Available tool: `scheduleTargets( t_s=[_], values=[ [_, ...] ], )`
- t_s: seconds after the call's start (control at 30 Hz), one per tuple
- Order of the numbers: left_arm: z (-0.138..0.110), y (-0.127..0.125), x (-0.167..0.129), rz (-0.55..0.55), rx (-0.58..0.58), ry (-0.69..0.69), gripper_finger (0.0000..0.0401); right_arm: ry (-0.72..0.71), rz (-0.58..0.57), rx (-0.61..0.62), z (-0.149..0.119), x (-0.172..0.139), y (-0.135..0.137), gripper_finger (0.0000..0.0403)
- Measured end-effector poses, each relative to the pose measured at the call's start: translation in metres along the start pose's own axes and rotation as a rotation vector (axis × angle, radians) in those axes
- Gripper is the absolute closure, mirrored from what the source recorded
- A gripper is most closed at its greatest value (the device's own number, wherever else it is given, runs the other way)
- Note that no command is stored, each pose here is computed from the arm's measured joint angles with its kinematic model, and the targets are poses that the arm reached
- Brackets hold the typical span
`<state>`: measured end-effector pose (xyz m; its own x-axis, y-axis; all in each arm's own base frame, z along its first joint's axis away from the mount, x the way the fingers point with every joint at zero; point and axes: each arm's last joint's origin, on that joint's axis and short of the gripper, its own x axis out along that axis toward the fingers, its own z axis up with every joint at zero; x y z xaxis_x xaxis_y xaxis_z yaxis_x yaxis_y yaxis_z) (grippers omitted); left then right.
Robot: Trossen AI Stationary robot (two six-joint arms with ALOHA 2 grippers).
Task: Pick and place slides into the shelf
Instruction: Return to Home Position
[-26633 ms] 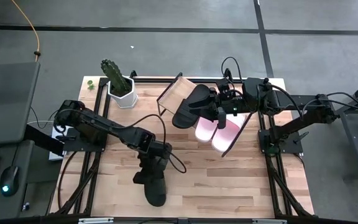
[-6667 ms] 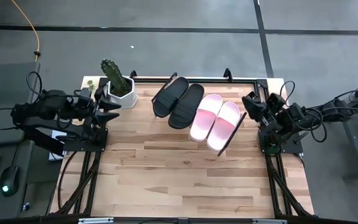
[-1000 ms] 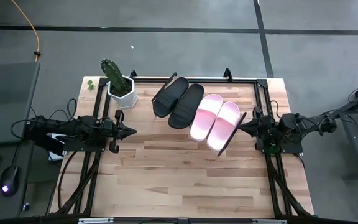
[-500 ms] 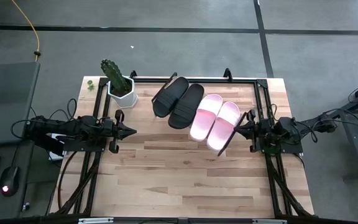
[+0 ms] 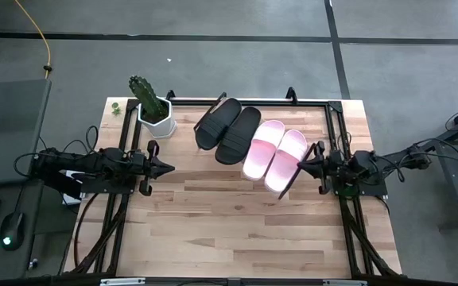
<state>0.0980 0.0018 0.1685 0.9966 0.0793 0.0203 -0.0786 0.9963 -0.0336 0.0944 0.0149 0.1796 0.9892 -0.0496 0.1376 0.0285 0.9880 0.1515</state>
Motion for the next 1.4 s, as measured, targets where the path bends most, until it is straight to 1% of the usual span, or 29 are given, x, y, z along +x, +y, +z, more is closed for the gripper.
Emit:
scheduleTargets(
  t_s=[0.17, 0.27, 0.4, 1.4],
  values=[
    [0.0000, 0.0000, 0.0000, 0.000, 0.000, 0.000, 0.0400, 0.070, -0.001, 0.095, -0.0069, -0.0002, -0.0005, 0.0403],
    [0.0000, 0.0000, 0.0000, 0.000, -0.001, 0.000, 0.0400, 0.076, -0.003, 0.136, -0.0075, -0.0002, -0.0006, 0.0403],
    [0.0000, 0.0000, 0.0000, 0.000, -0.031, 0.000, 0.0400, 0.076, -0.002, 0.119, -0.0075, -0.0002, -0.0006, 0.0403],
    [0.0000, 0.0000, 0.0000, 0.000, -0.026, 0.000, 0.0400, 0.080, -0.002, 0.119, -0.0081, -0.0002, -0.0006, 0.0402]
  ],
)
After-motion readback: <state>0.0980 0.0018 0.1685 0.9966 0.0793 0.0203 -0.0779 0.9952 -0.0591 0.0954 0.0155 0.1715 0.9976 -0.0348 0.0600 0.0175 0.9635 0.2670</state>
